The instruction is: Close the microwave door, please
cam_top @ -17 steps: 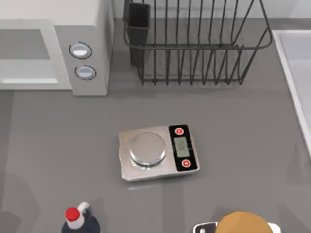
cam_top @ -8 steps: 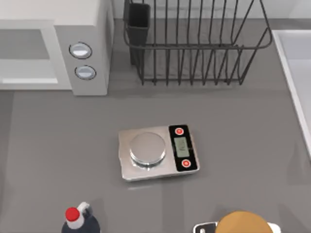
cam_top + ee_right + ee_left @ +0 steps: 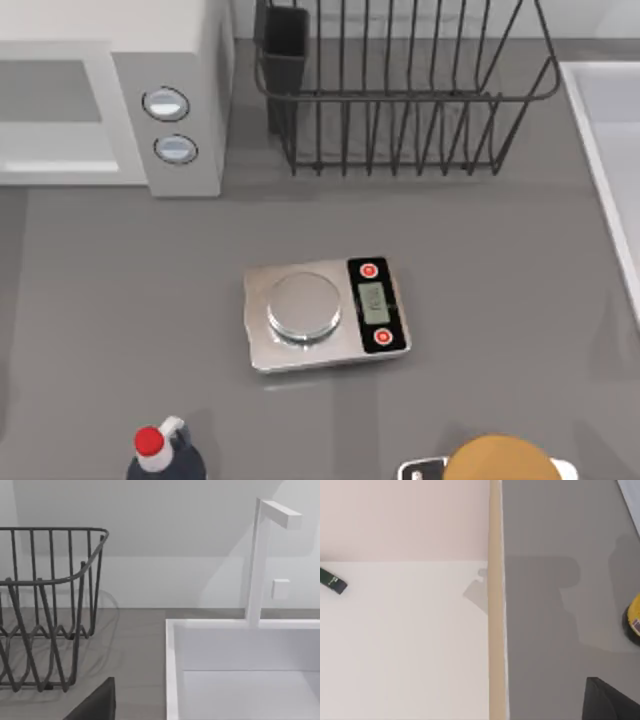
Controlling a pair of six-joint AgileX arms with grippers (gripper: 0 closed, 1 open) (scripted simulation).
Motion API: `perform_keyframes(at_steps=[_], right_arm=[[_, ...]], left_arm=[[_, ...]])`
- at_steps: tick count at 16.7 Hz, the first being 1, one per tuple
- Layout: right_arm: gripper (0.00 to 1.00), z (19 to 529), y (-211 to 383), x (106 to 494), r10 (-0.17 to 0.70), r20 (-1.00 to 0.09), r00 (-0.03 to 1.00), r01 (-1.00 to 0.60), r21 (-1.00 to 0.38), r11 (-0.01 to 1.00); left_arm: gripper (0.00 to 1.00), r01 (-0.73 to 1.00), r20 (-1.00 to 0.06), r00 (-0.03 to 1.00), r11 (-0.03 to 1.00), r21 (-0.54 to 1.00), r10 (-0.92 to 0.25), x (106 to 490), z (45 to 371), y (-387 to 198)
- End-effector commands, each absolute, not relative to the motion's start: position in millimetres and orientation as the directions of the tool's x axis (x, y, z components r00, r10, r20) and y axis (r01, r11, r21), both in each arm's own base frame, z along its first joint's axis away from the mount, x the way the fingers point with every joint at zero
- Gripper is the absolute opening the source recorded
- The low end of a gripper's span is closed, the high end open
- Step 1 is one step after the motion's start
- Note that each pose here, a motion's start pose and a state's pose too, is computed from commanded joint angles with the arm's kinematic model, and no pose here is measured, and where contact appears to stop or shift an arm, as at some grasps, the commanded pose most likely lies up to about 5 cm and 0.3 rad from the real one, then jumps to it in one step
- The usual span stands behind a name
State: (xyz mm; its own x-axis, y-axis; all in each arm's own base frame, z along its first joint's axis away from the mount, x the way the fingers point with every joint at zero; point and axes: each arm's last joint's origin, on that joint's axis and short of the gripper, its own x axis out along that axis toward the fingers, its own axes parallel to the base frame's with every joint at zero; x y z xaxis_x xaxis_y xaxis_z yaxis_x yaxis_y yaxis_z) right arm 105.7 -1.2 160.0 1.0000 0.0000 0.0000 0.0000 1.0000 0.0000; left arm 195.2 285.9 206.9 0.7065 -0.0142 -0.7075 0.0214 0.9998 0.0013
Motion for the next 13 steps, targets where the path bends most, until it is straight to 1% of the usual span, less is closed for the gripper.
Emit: perform_keyframes(at_steps=[4, 6, 8, 13], right_arm=[[1.00, 160, -1, 106, 0.000, 0.000, 1.000, 0.000, 0.000, 1.000], [1.00, 160, -1, 106, 0.000, 0.000, 1.000, 0.000, 0.000, 1.000], [1.00, 160, -1, 106, 0.000, 0.000, 1.000, 0.000, 0.000, 1.000], [1.00, 160, -1, 106, 0.000, 0.000, 1.000, 0.000, 0.000, 1.000]], left_arm=[[0.00, 0.020, -0.706, 0.708, 1.000, 0.003, -0.012, 194, 164, 285], [0.00, 0.020, -0.706, 0.708, 1.000, 0.003, -0.012, 193, 150, 284], [0.00, 0.020, -0.707, 0.707, 1.000, 0.000, -0.014, 192, 144, 283], [0.00, 0.024, -0.706, 0.708, 1.000, 0.004, -0.014, 195, 147, 277]])
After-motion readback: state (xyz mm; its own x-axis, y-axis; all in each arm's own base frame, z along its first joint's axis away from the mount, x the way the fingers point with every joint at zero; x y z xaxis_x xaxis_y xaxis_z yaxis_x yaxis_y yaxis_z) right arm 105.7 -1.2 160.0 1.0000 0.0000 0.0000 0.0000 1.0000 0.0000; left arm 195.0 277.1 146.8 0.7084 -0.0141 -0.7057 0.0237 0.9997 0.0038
